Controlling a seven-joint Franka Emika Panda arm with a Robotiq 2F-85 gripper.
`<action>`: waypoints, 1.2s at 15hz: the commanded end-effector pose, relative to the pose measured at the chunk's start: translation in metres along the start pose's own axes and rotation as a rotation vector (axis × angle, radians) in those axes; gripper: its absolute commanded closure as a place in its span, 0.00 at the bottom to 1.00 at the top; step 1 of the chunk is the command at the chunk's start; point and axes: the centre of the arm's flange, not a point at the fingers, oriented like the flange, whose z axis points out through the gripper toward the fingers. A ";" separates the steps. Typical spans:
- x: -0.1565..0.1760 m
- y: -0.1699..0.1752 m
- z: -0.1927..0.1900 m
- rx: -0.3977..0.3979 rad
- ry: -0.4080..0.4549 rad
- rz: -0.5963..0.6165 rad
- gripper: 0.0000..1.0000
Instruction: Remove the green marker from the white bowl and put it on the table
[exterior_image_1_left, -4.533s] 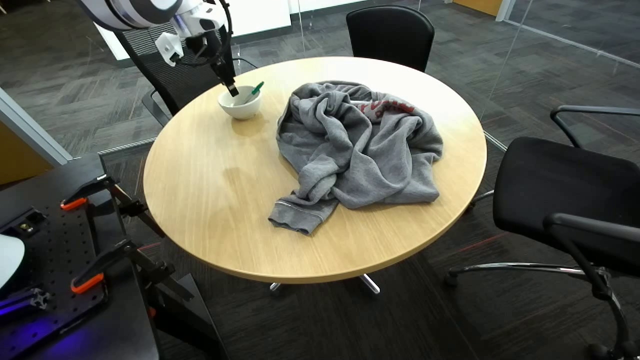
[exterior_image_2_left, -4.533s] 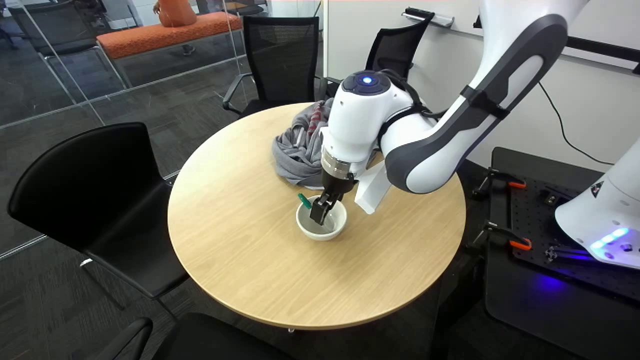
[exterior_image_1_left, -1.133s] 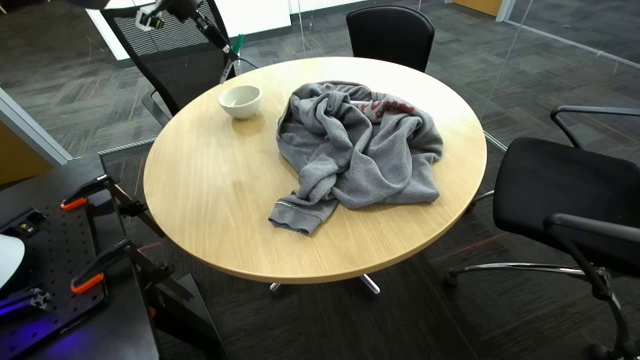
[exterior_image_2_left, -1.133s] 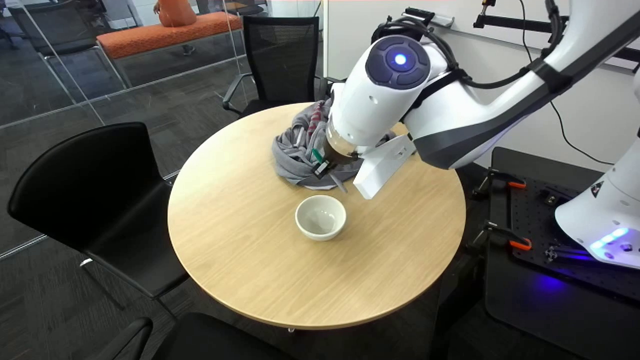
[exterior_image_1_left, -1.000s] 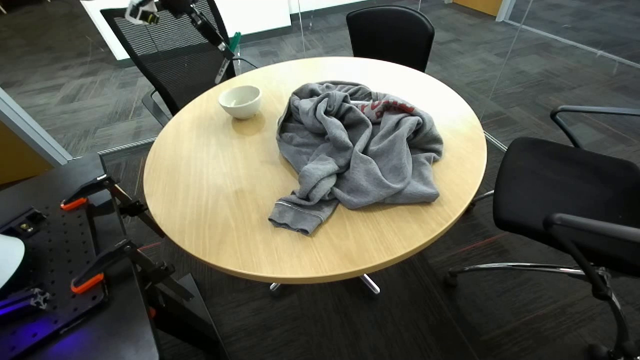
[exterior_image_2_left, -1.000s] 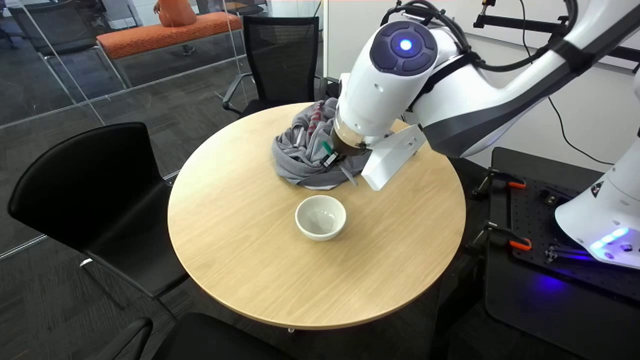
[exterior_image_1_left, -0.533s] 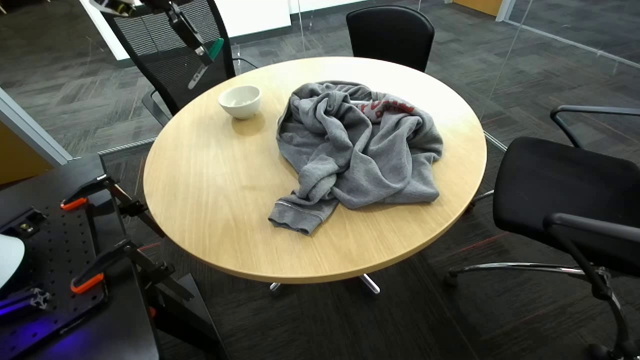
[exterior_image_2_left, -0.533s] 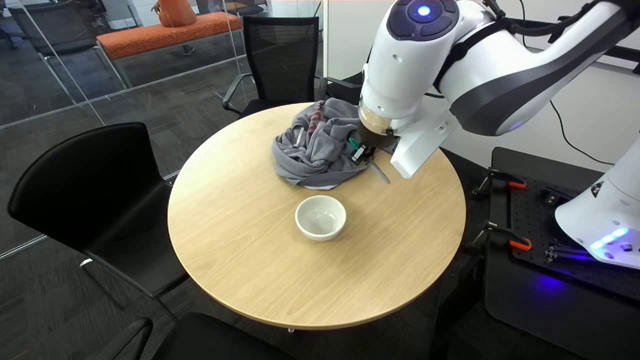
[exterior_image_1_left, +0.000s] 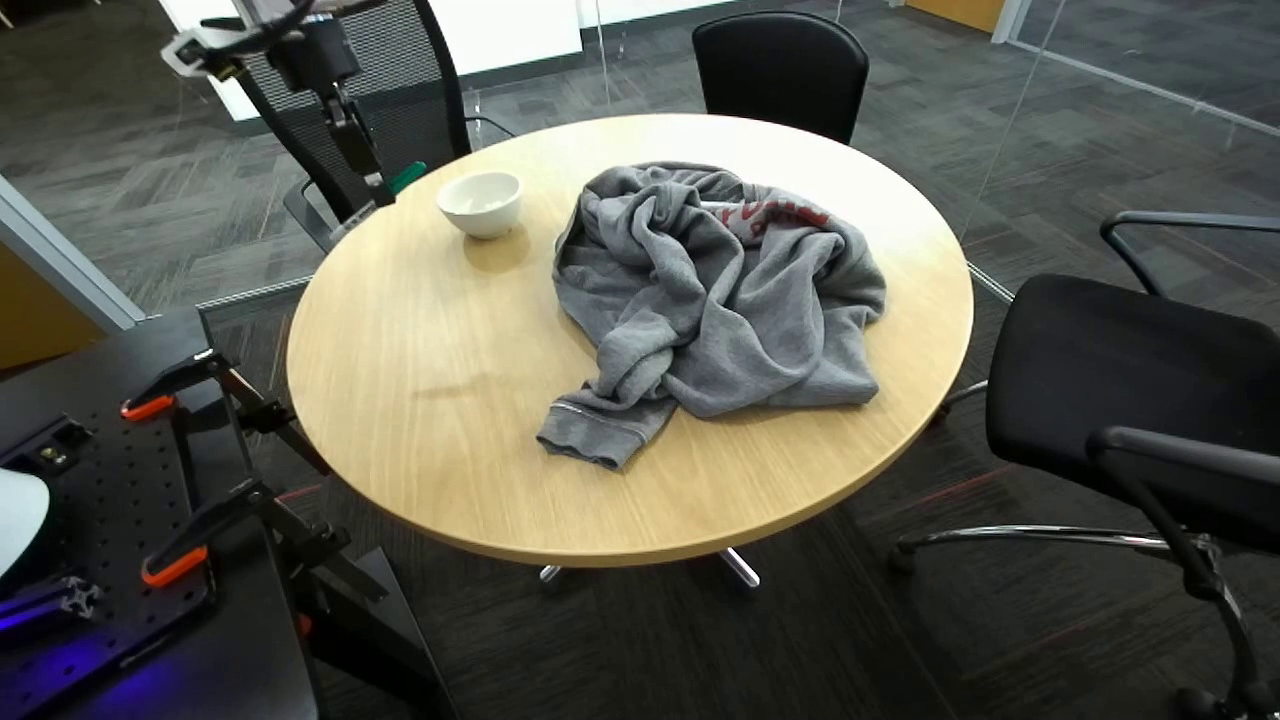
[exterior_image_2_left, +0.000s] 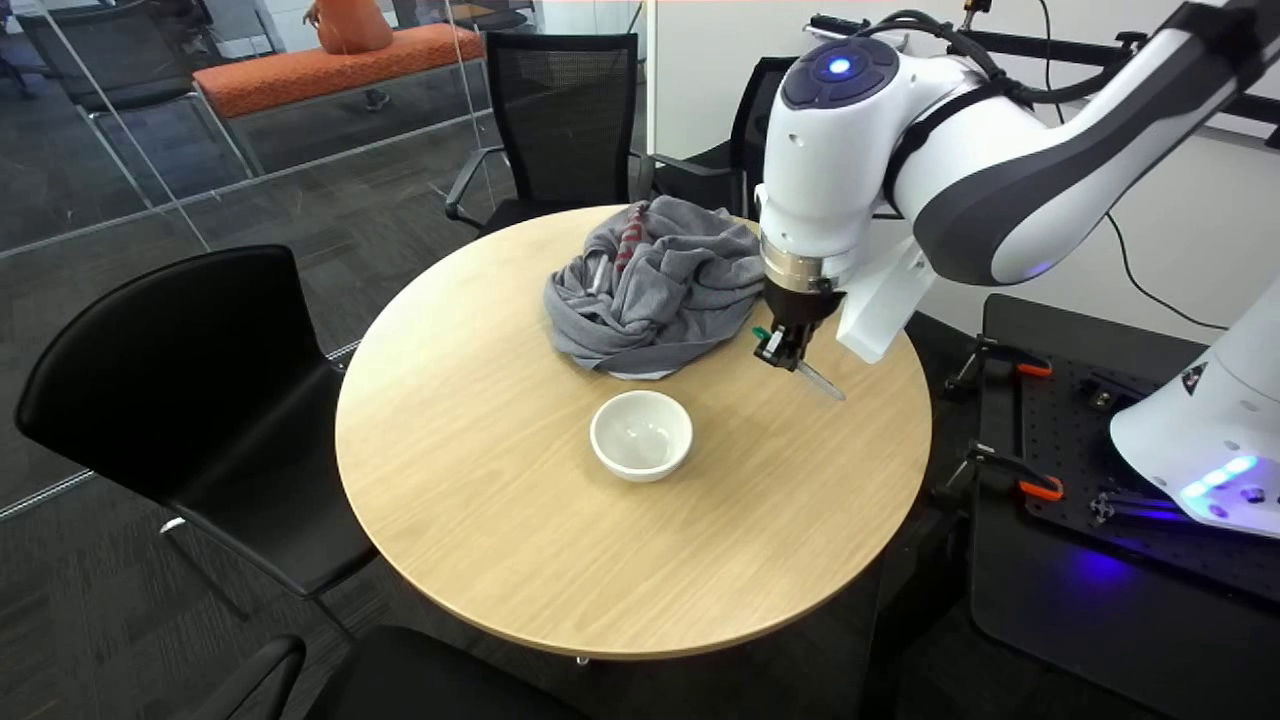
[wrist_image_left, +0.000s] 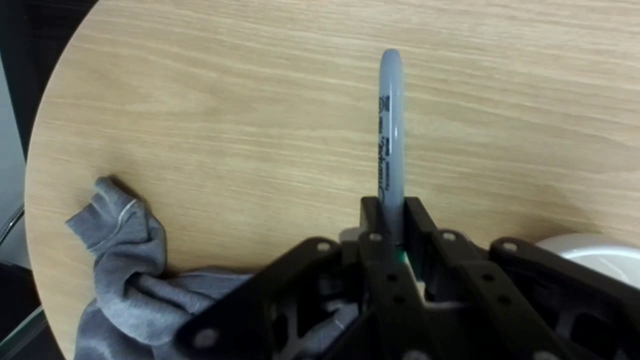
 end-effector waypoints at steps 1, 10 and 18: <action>0.002 0.013 0.019 0.050 -0.052 -0.032 0.96; 0.024 0.017 0.085 0.137 -0.094 0.016 0.96; 0.035 0.015 0.126 0.185 -0.219 0.030 0.96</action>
